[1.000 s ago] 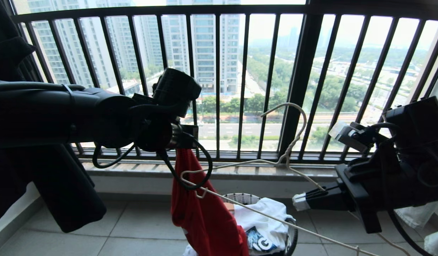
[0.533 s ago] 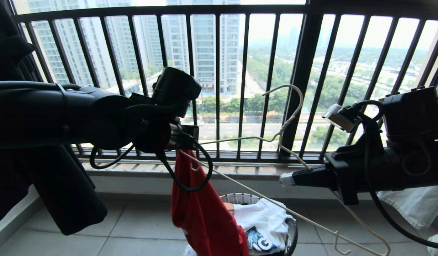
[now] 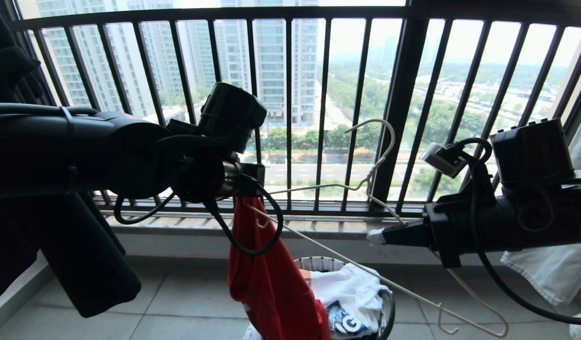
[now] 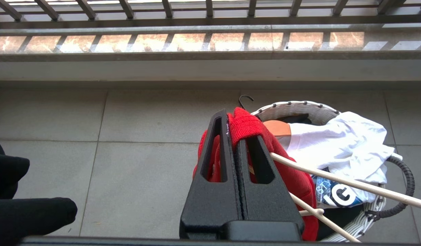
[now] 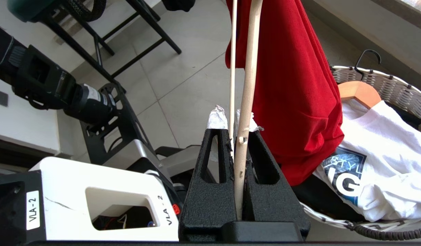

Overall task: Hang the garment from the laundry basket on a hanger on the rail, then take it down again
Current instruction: Hang the clothes on the clothes rack

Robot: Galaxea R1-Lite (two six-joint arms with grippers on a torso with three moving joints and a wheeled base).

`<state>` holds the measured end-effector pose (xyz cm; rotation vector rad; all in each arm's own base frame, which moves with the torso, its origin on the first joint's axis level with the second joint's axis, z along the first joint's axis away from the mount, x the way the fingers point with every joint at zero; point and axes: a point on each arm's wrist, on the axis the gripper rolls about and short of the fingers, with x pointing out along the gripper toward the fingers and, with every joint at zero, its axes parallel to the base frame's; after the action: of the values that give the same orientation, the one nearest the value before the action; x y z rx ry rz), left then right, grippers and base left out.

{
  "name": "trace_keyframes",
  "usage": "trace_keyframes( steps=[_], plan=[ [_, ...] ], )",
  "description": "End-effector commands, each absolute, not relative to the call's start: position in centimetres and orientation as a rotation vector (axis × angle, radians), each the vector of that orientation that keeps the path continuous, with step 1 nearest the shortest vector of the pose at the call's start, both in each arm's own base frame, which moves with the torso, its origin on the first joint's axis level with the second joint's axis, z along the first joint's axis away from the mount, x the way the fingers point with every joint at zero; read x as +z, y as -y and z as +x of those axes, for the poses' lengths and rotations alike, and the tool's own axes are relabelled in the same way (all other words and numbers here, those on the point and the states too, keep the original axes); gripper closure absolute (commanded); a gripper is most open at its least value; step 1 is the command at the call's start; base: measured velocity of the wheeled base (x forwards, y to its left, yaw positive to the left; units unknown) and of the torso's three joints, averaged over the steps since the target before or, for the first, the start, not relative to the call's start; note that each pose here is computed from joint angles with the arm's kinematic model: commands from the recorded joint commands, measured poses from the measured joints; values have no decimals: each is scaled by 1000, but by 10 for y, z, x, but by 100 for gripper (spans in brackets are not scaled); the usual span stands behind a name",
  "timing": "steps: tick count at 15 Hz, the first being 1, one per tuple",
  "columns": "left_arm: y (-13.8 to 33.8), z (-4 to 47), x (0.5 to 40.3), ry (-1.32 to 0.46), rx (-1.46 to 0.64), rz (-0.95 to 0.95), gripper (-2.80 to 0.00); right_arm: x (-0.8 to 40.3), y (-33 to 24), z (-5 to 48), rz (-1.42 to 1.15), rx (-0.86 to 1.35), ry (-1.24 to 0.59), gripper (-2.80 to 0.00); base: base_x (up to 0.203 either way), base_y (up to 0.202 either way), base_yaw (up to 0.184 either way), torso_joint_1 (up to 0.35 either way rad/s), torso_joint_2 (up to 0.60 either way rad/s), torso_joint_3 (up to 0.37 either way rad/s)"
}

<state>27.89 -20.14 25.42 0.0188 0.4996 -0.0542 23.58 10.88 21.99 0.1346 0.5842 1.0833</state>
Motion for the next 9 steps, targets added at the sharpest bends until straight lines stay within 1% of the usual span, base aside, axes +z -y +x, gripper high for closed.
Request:
trace_keyframes(
  steps=[1, 4, 9],
  plan=[
    [198, 274, 258, -493, -56, 16, 0, 218, -109, 240, 129, 1065, -582, 0, 0, 0, 0, 0, 0, 0],
    [198, 265, 262, -501, -107, 10, 0, 215, -110, 248, 102, 986, -553, 0, 0, 0, 0, 0, 0, 0],
    [200, 267, 256, -514, -108, 29, 0, 214, -111, 245, 96, 991, -554, 0, 0, 0, 0, 0, 0, 0]
  ],
)
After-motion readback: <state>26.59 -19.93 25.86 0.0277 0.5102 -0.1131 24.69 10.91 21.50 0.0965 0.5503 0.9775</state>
